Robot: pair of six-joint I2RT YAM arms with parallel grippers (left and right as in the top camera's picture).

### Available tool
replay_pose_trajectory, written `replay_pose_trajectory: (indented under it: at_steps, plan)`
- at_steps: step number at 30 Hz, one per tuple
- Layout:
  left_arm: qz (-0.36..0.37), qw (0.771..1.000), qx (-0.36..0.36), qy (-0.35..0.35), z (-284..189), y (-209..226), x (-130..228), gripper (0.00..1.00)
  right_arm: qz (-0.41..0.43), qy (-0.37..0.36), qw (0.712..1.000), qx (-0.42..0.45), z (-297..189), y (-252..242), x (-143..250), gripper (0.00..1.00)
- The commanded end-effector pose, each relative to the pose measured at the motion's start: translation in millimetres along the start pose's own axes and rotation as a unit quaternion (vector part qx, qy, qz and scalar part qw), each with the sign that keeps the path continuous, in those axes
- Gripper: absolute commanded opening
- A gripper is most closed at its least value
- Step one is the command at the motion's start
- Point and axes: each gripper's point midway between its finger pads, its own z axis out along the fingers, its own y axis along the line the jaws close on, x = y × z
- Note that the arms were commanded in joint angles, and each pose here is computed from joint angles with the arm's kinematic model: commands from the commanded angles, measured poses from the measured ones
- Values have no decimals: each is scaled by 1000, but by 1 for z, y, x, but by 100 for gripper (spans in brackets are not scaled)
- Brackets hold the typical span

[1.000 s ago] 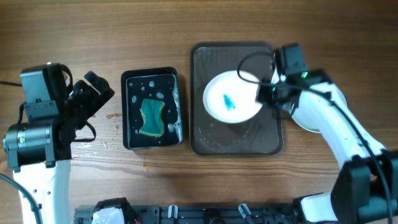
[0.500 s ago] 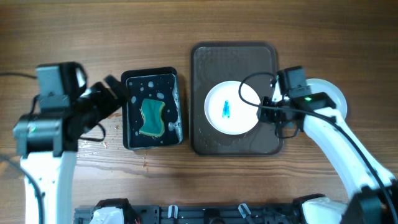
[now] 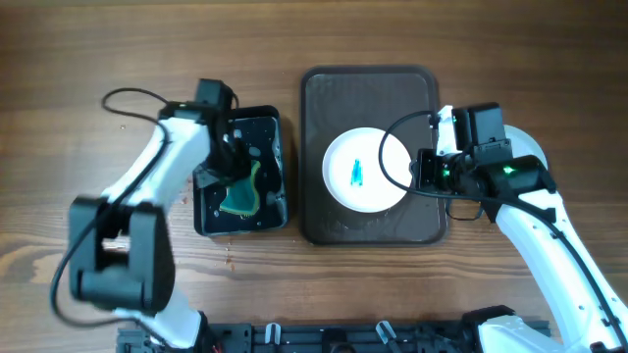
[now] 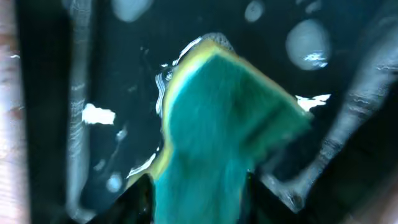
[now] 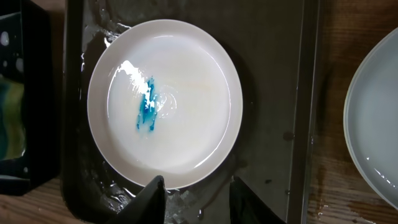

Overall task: Clean dirty plates on tray and stack at the side
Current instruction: 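Grasp the green sponge in the black tray with the left gripper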

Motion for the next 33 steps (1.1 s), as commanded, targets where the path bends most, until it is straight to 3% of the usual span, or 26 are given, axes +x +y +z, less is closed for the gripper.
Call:
replay_pose_trajectory:
  at_steps: [1,2,6,7,8,10,12,13,15,19,20,21,22,28,29,31,33]
  plan:
    - [27,999,-25,18,34,-7,6,9,12,-11,1000,6,-4,-1,-6,34]
    - [30,999,-30,8,37,-8,2,4,11,-11,1000,6,-4,0,-6,35]
    - [29,999,-39,-9,18,-8,-9,4,12,-8,1000,7,-4,-1,-5,34]
    - [29,999,-41,-6,12,-9,-9,9,12,-8,1000,7,-4,-1,-5,34]
    - [29,999,-45,0,3,-8,-8,24,12,-8,1000,7,-4,-1,-5,34]
    - [29,998,-54,16,-6,-5,-2,44,12,-7,1000,7,-4,-1,-4,34]
    - [29,997,-66,40,-8,0,10,58,12,-5,1000,8,-4,-1,-3,34]
    - [29,995,-73,53,-9,4,16,60,12,-5,1000,8,-4,-1,-3,34]
    - [28,994,-80,76,-6,9,28,59,12,-5,1000,8,-4,-1,-3,34]
    - [28,992,-77,98,21,15,49,40,13,-4,1000,8,-4,-2,-2,34]
    - [29,992,-75,94,29,16,51,30,13,-4,1000,8,-4,-2,-3,35]
    - [29,993,-72,89,39,18,53,11,13,-4,1000,8,-4,-2,-3,35]
    - [29,994,-68,84,47,20,54,4,13,-4,1000,8,-4,-2,-3,35]
    - [23,997,-52,57,24,6,28,4,13,-4,1000,8,-4,-2,-2,35]
    - [21,997,-49,53,13,3,21,8,13,-3,1000,8,-4,-2,-2,35]
    - [28,998,-39,29,-15,-8,2,40,14,2,1000,10,-4,-2,1,35]
    - [34,999,-34,16,-16,-11,-5,48,14,2,1000,12,-4,-3,1,35]
